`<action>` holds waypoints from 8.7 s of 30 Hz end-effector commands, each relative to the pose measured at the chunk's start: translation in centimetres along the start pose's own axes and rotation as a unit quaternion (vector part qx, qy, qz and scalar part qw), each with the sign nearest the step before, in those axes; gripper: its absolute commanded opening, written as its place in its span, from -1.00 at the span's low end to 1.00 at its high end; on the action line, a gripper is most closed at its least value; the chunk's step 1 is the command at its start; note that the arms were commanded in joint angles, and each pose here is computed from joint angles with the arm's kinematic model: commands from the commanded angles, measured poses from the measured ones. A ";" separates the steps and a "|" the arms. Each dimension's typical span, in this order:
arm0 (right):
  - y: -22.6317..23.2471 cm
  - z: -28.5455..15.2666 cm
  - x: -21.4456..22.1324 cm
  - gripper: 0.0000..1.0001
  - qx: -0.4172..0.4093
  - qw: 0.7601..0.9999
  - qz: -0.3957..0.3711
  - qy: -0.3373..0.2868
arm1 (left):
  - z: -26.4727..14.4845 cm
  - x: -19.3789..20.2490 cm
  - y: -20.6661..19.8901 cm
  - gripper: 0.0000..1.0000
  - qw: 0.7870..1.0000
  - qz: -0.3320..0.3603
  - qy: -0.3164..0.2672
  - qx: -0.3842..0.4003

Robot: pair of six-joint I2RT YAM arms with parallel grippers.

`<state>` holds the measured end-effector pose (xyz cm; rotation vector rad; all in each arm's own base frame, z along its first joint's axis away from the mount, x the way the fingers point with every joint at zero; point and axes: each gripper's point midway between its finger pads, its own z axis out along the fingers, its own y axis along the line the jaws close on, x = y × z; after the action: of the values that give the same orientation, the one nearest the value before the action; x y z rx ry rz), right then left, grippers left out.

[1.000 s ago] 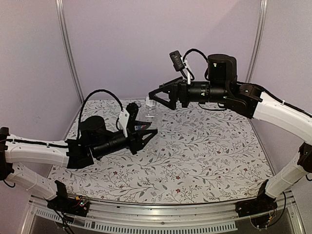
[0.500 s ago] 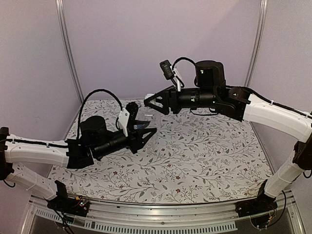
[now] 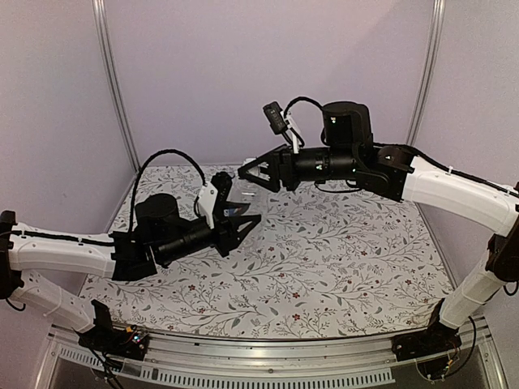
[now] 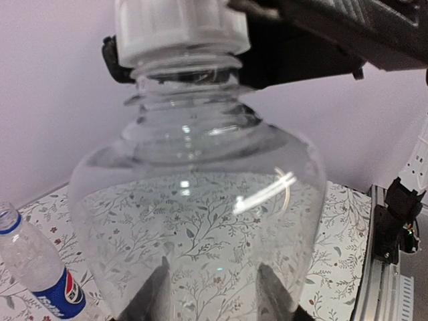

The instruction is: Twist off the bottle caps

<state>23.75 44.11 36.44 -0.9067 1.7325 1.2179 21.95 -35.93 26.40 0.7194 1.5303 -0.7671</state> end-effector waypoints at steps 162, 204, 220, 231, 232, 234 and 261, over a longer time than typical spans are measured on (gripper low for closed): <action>-0.2 -3.6 0.7 0.94 -0.001 0.998 -0.069 0.008 | -1.8 2.2 0.4 -0.02 0.998 0.041 0.048 -0.002; -2.4 -0.3 4.0 -1.00 0.047 0.995 -0.060 0.060 | -1.1 2.8 -0.3 0.23 0.997 0.057 0.053 -0.020; -17.1 -6.1 3.9 -1.00 0.335 0.938 -0.072 0.058 | -2.5 3.4 1.9 0.99 0.994 0.032 0.064 -0.078; -22.7 -3.8 7.7 -1.00 0.380 0.919 -0.059 0.088 | -3.0 3.1 2.3 0.99 0.994 0.032 0.063 -0.086; -23.0 -3.5 8.2 -1.00 0.379 0.919 -0.056 0.093 | -3.0 3.0 2.3 0.99 0.994 0.033 0.062 -0.087; -23.4 -3.1 9.1 -1.00 0.378 0.919 -0.052 0.103 | -3.1 3.0 2.3 0.99 0.994 0.035 0.061 -0.088; -23.8 -4.2 13.4 -0.89 0.383 0.916 -0.029 0.117 | -2.9 3.6 2.5 0.99 0.993 0.037 0.067 -0.092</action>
<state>39.07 33.20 16.92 -0.6165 2.0702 0.3380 22.07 -32.19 23.34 0.6955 1.6548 -0.5300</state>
